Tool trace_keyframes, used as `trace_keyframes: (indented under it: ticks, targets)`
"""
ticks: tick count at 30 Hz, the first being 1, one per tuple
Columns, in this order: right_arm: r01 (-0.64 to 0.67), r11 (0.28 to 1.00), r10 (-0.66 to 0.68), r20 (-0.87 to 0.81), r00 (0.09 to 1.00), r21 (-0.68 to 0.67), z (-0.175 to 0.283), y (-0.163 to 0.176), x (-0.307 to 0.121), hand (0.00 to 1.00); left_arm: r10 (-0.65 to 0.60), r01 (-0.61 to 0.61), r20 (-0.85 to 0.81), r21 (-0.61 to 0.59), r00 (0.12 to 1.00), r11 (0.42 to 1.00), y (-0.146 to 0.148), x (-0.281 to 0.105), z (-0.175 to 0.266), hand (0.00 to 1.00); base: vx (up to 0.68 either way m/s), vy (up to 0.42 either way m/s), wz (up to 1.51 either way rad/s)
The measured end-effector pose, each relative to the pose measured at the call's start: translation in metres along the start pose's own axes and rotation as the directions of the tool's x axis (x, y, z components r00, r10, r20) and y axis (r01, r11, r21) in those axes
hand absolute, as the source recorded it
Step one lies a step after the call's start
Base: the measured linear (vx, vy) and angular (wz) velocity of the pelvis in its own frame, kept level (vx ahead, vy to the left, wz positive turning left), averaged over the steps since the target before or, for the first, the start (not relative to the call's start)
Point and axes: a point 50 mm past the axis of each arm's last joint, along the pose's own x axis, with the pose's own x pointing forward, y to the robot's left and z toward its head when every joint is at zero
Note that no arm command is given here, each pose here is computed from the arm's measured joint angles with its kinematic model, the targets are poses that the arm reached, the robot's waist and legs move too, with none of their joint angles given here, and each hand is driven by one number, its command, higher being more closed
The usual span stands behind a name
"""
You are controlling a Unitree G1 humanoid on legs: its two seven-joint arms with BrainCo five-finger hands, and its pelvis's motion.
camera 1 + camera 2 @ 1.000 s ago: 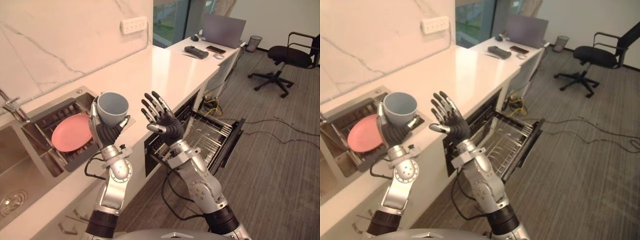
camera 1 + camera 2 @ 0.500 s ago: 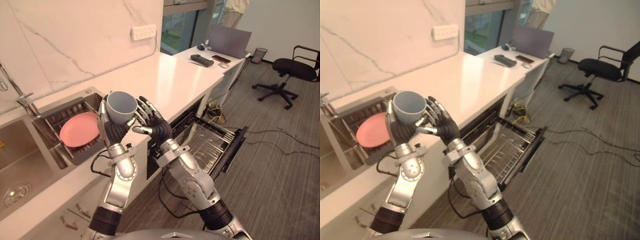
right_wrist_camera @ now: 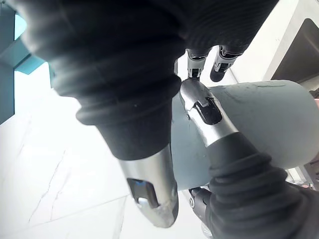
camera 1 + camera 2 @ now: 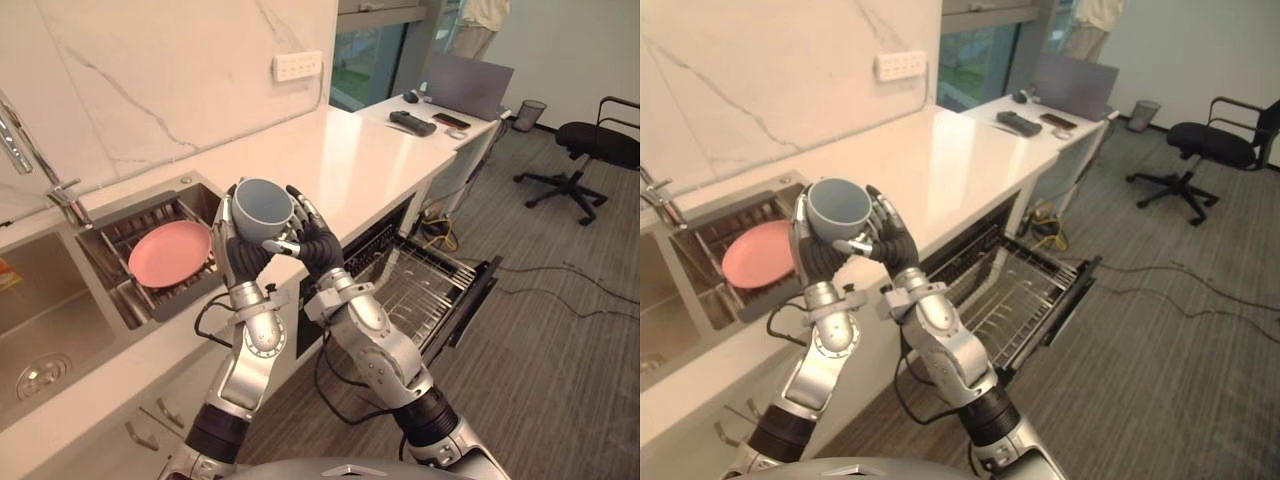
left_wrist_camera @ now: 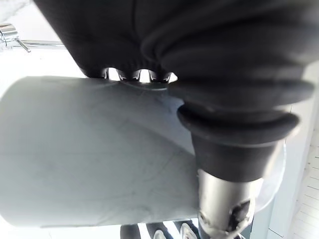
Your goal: Walk over to the sink, pick up the cup, carry it to the dishwasher, place the cup inside the dishwasher, then close the dishwasher door
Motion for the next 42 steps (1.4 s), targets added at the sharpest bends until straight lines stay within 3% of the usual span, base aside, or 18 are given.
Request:
trace_keyframes:
  ticks: [26, 27, 42]
  targets:
    - [0.082, 0.997, -0.082, -0.035, 0.996, -0.003, -0.006, 0.0, 0.019, 0.0, -0.032, 0.032, -0.003, 0.011, 0.999, 0.999, -0.01, -0.007, -0.002, 1.0, -0.01, 0.003, 0.04]
    - [0.086, 0.996, -0.086, -0.042, 0.995, -0.005, -0.007, -0.001, 0.02, 1.0, -0.036, 0.036, -0.008, 0.016, 0.999, 0.999, -0.011, -0.008, -0.004, 1.0, 0.0, 0.0, 0.0]
    - [0.095, 0.995, -0.092, -0.062, 0.994, 0.035, -0.009, -0.003, 0.021, 1.0, -0.029, 0.03, -0.021, 0.022, 0.999, 0.999, -0.011, -0.009, -0.007, 1.0, 0.0, 0.0, 0.0]
